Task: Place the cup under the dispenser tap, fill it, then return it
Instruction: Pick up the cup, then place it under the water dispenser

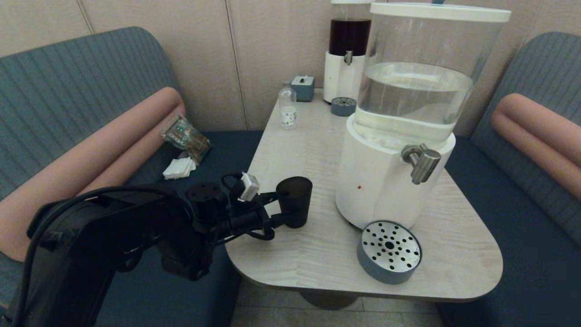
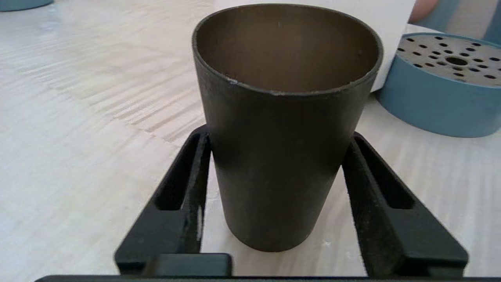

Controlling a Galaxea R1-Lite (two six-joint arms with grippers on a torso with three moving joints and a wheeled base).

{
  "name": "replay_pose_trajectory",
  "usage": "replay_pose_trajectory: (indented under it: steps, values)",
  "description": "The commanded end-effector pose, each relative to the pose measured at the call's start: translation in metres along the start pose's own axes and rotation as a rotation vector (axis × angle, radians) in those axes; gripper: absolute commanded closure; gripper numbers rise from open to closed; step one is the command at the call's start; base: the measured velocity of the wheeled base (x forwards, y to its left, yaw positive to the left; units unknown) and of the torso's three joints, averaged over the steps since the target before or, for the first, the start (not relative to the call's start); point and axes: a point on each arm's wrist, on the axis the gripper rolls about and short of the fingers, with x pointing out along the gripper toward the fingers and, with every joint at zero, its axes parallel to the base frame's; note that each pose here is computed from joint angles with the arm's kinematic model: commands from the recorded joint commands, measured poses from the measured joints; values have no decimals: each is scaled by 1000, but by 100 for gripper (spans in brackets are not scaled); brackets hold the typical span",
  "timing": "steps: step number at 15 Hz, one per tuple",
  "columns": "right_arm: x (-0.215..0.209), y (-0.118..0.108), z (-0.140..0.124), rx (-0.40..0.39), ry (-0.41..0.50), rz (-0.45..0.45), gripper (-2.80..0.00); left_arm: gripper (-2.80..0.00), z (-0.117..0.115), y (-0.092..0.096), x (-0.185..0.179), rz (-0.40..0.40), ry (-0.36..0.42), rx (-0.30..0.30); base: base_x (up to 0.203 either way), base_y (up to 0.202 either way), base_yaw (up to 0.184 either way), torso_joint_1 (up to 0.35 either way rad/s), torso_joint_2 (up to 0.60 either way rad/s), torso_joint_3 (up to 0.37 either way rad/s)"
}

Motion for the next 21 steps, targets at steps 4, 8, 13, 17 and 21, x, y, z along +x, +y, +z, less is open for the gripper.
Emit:
replay_pose_trajectory:
  steps: [4,8,13,17,21]
  values:
    - [1,0,-4,1,14,-1,0,0,3,-8,1,-19,0,-4,0,0,0,0,0,0]
    - [1,0,-4,1,15,-2,0,0,37,-32,-10,-45,-5,-5,0,0,0,0,0,0]
    - [1,0,-4,1,14,-1,0,0,79,-78,-7,-147,-47,-9,0,0,0,0,0,0]
    - [1,0,-4,1,14,-1,0,0,84,-99,18,-233,-80,-28,0,0,0,0,0,0]
    - [1,0,-4,1,12,-2,0,0,77,-106,42,-280,-99,-39,0,0,0,0,0,0]
